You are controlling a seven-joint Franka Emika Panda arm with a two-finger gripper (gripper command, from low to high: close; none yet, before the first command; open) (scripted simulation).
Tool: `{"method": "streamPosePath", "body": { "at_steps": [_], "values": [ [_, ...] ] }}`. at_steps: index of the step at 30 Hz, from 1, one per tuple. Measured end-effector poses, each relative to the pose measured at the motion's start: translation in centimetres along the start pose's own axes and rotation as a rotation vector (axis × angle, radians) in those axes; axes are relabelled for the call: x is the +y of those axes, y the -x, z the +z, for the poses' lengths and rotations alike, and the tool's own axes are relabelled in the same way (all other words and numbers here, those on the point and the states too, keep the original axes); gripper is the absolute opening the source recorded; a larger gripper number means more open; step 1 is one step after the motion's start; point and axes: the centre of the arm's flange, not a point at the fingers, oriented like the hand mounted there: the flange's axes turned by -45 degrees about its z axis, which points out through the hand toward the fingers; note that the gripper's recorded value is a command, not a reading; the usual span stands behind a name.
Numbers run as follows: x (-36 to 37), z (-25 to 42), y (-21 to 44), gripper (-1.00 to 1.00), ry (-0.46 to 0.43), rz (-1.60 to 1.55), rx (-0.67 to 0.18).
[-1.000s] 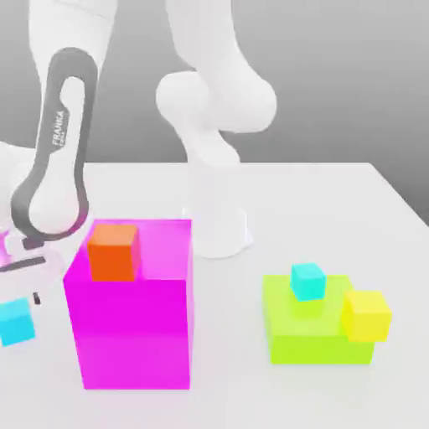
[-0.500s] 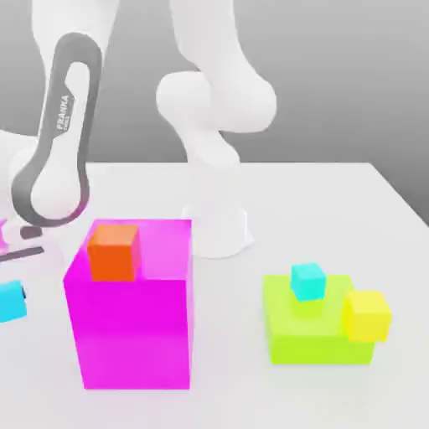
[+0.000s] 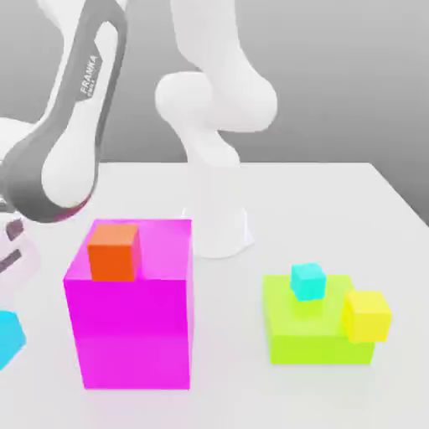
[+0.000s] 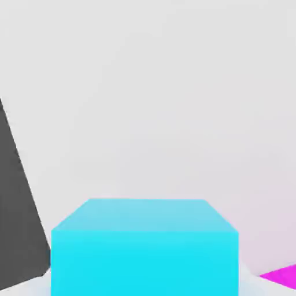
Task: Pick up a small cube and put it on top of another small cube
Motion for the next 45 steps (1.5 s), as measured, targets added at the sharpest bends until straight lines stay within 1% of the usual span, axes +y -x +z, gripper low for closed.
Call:
{"method": "streamPosePath", "body": {
  "at_steps": [3, 8, 12, 15, 17, 20, 24, 28, 31, 34, 38, 39, 45],
  "values": [
    [-2.7, -0.8, 4.5, -1.0, 0.011, -0.218, -0.036],
    [-4.3, -1.5, 16.0, -1.0, 0.016, -0.597, -0.164],
    [-2.0, -1.9, 23.0, -1.0, 0.009, -0.752, -0.245],
    [0.4, -2.6, 28.1, -1.0, 0.004, -0.864, -0.286],
    [2.5, -3.0, 31.6, -1.0, 0.005, -0.938, -0.302],
    [5.9, -3.6, 35.2, -1.0, 0.005, -1.016, -0.307],
    [10.5, -4.4, 38.2, -1.0, 0.001, -1.093, -0.283],
    [15.3, -4.5, 40.6, -1.0, 0.003, -1.178, -0.225],
    [19.0, -4.2, 41.7, -1.0, 0.009, -1.238, -0.159],
    [22.3, -3.4, 42.2, -1.0, 0.017, -1.291, -0.075],
    [25.9, -1.7, 41.4, -1.0, 0.028, -1.327, 0.056],
    [26.1, -0.9, 41.1, -1.0, 0.029, -1.324, 0.072],
    [26.2, 4.5, 40.5, -1.0, 0.03, -1.322, 0.09]
  ]
}}
